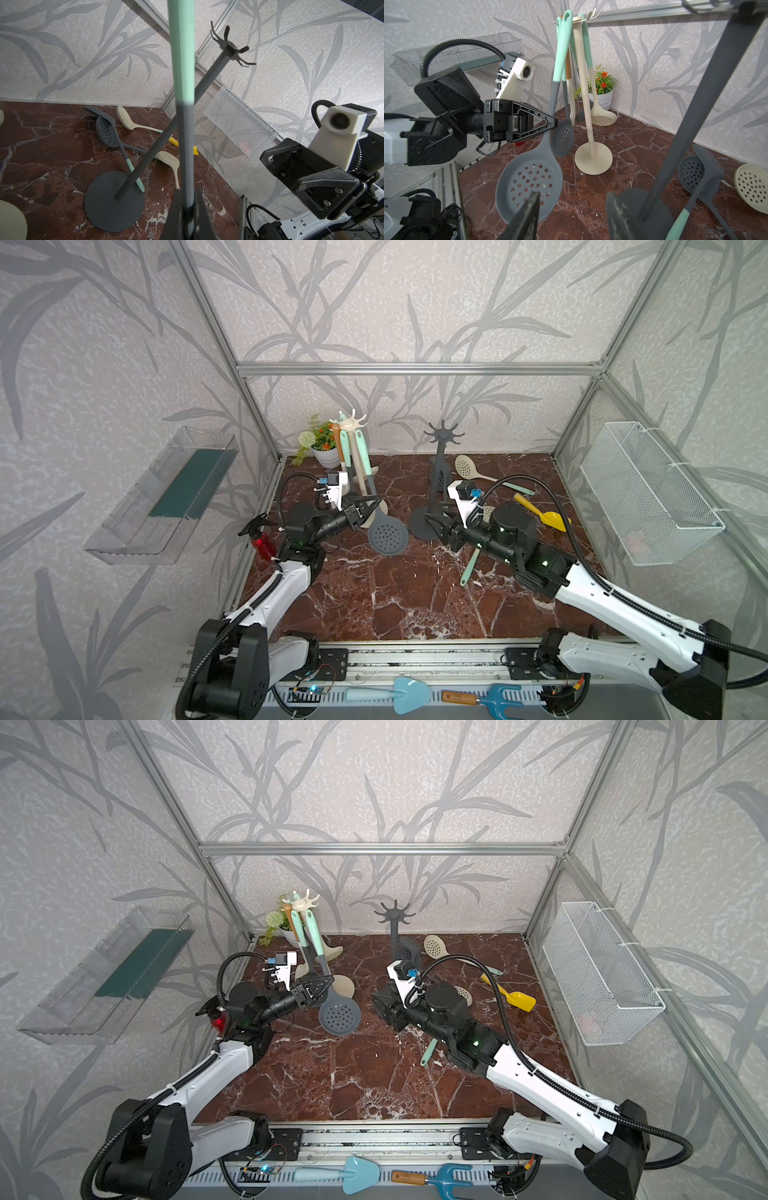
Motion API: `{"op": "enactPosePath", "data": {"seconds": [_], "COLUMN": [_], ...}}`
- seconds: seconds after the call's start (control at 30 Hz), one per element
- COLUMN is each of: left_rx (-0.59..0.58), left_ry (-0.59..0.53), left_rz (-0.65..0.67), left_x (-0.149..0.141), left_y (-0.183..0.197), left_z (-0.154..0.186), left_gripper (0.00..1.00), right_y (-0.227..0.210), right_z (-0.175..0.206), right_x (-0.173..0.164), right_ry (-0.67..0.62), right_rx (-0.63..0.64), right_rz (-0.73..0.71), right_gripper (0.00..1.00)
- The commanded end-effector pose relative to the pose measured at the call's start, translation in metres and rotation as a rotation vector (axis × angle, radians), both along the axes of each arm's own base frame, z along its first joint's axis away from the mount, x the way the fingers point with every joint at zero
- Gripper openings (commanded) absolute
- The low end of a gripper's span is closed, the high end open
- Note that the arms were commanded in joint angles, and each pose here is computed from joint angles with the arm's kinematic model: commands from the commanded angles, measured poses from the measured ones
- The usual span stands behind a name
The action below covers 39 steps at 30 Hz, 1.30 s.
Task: Hang the skimmer on the kitchen utensil rack
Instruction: Hang the skimmer on the rack.
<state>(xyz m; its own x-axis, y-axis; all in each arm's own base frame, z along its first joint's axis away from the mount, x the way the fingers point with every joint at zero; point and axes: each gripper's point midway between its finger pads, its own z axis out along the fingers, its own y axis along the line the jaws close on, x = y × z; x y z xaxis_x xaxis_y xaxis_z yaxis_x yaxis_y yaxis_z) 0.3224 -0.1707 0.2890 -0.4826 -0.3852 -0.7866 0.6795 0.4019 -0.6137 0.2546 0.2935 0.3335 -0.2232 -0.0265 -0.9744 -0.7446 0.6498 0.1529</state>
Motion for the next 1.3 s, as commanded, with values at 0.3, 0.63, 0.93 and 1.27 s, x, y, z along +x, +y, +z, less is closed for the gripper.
{"op": "enactPosePath", "data": {"seconds": [0.3,0.63,0.93,1.27], "left_rx": [-0.021,-0.042,-0.025,-0.001], "left_ry": [0.001,0.003,0.1,0.153], "left_rz": [0.047,0.075,0.133,0.218], "left_x": [0.013,0.019,0.026,0.024], "left_y": [0.009,0.013,0.019,0.03], "left_z": [0.008,0.018,-0.006,0.001], "left_gripper": [0.0,0.0,0.0,0.47], "right_y": [-0.001,-0.004,-0.01,-0.081], "right_z": [0.013,0.014,0.009,-0.055], "right_x": [0.006,0.006,0.01,0.049], "right_ry": [-0.028,-0.027,0.0,0.28], "right_rx": [0.042,0.048,0.038,0.064], "right_rz": [-0.003,-0.011,-0.045,-0.332], "right_gripper": [0.53,0.53,0.53,0.54]}}
